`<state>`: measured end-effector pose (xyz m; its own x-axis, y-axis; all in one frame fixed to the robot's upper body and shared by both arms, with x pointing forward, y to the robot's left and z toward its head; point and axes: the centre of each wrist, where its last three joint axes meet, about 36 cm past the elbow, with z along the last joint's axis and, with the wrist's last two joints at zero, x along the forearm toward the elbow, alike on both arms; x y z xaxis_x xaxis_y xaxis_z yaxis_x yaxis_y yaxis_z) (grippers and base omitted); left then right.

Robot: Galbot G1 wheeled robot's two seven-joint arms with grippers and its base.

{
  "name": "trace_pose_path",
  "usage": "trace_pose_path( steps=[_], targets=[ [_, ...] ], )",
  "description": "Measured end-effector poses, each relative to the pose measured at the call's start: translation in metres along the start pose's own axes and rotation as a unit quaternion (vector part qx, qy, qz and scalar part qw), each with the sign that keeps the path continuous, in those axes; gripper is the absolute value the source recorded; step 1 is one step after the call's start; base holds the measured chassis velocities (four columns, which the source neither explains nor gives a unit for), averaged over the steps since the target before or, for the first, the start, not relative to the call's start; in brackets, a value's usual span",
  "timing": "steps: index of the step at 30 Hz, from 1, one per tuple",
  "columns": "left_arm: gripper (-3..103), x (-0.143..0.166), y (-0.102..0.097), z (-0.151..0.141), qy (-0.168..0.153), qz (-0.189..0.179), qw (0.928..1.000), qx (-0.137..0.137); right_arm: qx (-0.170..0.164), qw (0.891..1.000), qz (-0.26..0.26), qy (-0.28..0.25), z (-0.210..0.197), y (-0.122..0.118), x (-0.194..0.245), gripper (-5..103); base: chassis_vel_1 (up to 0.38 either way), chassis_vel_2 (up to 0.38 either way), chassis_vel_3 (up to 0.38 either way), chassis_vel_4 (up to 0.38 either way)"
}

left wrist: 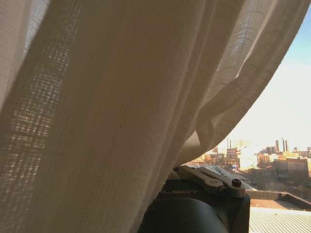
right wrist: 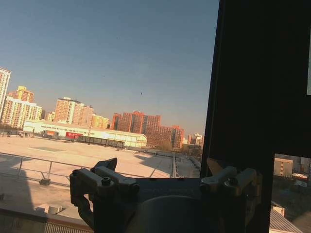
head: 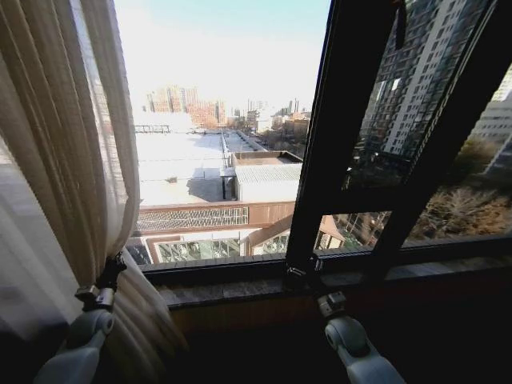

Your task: Open the curtains by pulling them apart, changing their state from closed to fully open.

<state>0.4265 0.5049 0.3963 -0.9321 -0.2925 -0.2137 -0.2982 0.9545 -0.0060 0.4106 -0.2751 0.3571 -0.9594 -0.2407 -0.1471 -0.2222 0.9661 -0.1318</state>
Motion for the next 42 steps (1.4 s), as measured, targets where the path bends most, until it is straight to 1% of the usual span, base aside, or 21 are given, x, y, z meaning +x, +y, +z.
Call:
trace_pose_path(
  steps=[2,4,5,7,10,11,12,14,18,19,22,28,29,31,32,33,36,37,40,41,42],
  targets=[
    [0,-0.006,0.025,-0.007,-0.001,-0.027,0.9996,-0.008,0.000,1.000,0.000,0.000,0.000,0.000,0.000,100,0.000,0.000,0.000,0.000],
    [0,-0.007,0.031,-0.008,0.000,-0.035,0.9993,-0.010,0.000,1.000,0.000,0.000,0.000,0.000,0.000,100,0.000,0.000,0.000,0.000],
    [0,-0.013,0.054,-0.012,0.001,-0.063,0.9979,-0.015,0.000,1.000,0.000,0.000,0.000,0.000,0.000,100,0.000,0.000,0.000,0.000],
    [0,-0.015,0.060,-0.013,0.001,-0.072,0.9973,-0.016,0.000,1.000,0.000,0.000,0.000,0.000,0.000,100,0.000,0.000,0.000,0.000],
    [0,-0.024,0.105,-0.020,0.004,-0.133,0.9906,-0.031,0.000,1.000,0.000,0.000,0.000,0.000,0.000,100,0.000,0.000,0.000,0.000],
    [0,-0.024,0.105,-0.020,0.004,-0.133,0.9906,-0.031,0.000,1.000,0.000,0.000,0.000,0.000,0.000,100,0.000,0.000,0.000,0.000],
    [0,-0.026,0.114,-0.021,0.005,-0.145,0.9888,-0.035,0.000,1.000,0.000,0.000,0.000,0.000,0.000,100,0.000,0.000,0.000,0.000],
    [0,-0.028,0.147,-0.026,0.006,-0.187,0.9813,-0.046,0.000,1.000,0.000,0.000,0.000,0.000,0.000,100,0.000,0.000,0.000,0.000],
    [0,-0.025,0.176,-0.026,0.011,-0.219,0.9740,-0.057,0.000,1.000,0.000,0.000,0.000,0.000,0.000,100,0.000,0.000,0.000,0.000],
    [0,-0.024,0.178,-0.025,0.012,-0.222,0.9733,-0.058,0.000,1.000,0.000,0.000,0.000,0.000,0.000,100,0.000,0.000,0.000,0.000],
    [0,-0.023,0.179,-0.023,0.014,-0.224,0.9728,-0.058,0.000,1.000,0.000,0.000,0.000,0.000,0.000,100,0.000,0.000,0.000,0.000],
    [0,-0.020,0.159,-0.013,0.014,-0.211,0.9763,-0.046,0.000,1.000,0.000,0.000,0.000,0.000,0.000,100,0.000,0.000,0.000,0.000],
    [-3,-0.020,0.156,-0.012,0.015,-0.208,0.9770,-0.044,0.000,1.000,0.000,0.000,0.000,0.000,0.000,100,0.000,0.000,0.000,0.000],
    [1,-0.019,0.152,-0.012,0.018,-0.204,0.9779,-0.042,0.000,1.000,0.000,0.000,0.000,0.000,0.000,100,0.000,0.000,0.000,0.000],
    [7,-0.019,0.149,-0.012,0.019,-0.201,0.9786,-0.040,0.000,1.000,0.000,0.000,0.000,0.000,0.000,100,0.000,0.000,0.000,0.000],
    [7,-0.019,0.145,-0.012,0.020,-0.197,0.9794,-0.038,0.000,1.000,0.000,0.000,0.000,0.000,0.000,100,0.000,0.000,0.000,0.000],
    [23,-0.014,0.131,-0.011,0.022,-0.183,0.9822,-0.037,0.000,1.000,0.000,0.000,0.000,0.000,0.000,100,0.000,0.000,0.000,0.000],
    [23,-0.014,0.131,-0.011,0.022,-0.183,0.9822,-0.037,0.000,1.000,0.000,0.000,0.000,0.000,0.000,100,0.000,0.000,0.000,0.000],
    [39,-0.004,0.109,-0.007,0.017,-0.163,0.9856,-0.042,0.000,1.000,0.000,0.000,0.000,0.000,0.000,100,0.000,0.000,0.000,0.000],
    [39,0.001,0.099,-0.005,0.015,-0.156,0.9868,-0.042,0.000,1.000,0.000,0.000,0.000,0.000,0.000,100,0.000,0.000,0.000,0.000],
    [39,0.001,0.099,-0.005,0.015,-0.156,0.9868,-0.042,0.000,1.000,0.000,0.000,0.000,0.000,0.000,100,0.000,0.000,0.000,0.000]
  ],
)
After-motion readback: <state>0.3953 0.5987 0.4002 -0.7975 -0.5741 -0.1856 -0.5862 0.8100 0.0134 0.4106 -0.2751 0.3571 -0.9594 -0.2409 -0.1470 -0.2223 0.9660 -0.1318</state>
